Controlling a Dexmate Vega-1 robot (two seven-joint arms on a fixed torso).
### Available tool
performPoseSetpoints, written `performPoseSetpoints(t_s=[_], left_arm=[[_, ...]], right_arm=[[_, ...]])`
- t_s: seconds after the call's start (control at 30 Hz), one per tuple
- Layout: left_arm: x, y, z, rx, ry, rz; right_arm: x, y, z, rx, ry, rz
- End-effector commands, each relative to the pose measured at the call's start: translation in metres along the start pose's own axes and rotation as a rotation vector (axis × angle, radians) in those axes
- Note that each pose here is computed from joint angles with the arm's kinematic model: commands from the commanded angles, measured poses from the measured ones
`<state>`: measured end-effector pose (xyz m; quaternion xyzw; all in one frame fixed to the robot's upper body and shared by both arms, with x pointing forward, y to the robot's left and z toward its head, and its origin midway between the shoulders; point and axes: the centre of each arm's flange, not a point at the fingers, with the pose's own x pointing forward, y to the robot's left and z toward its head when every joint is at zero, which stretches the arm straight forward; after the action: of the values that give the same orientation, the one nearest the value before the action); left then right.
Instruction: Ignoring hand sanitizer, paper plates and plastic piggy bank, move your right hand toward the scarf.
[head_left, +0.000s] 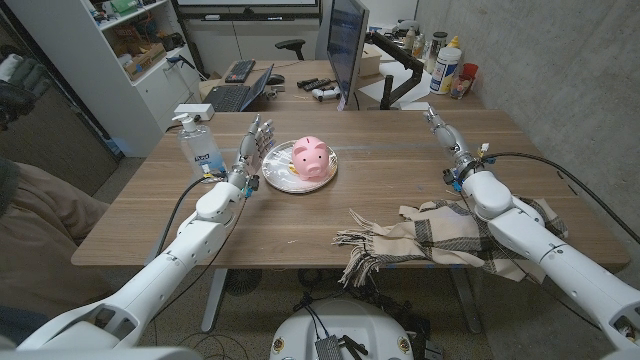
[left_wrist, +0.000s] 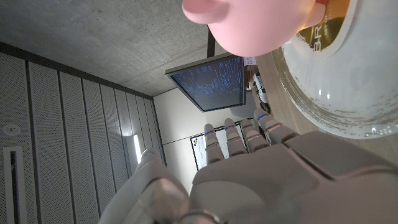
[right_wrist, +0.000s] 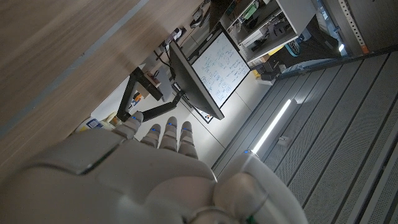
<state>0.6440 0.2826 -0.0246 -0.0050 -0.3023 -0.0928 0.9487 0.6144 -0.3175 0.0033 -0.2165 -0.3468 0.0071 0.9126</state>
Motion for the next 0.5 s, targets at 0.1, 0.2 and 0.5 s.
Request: performPoseSetpoints(t_s=[0.1, 0.2, 0.5], left_arm=[[0.001, -0.002, 0.000, 0.004, 0.001, -0.009], [0.000, -0.003, 0.000, 0.004, 0.003, -0.010], [-0.004, -0.005, -0.003, 0.006, 0.016, -0.013]], right_arm=[[-0.012, -0.006, 0.007, -0.148, -0.047, -0.063], [-0.015, -0.007, 0.007, -0.168, -0.054, -0.077], [-0.026, -0.017, 0.007, -0.214, -0.049, -0.099]])
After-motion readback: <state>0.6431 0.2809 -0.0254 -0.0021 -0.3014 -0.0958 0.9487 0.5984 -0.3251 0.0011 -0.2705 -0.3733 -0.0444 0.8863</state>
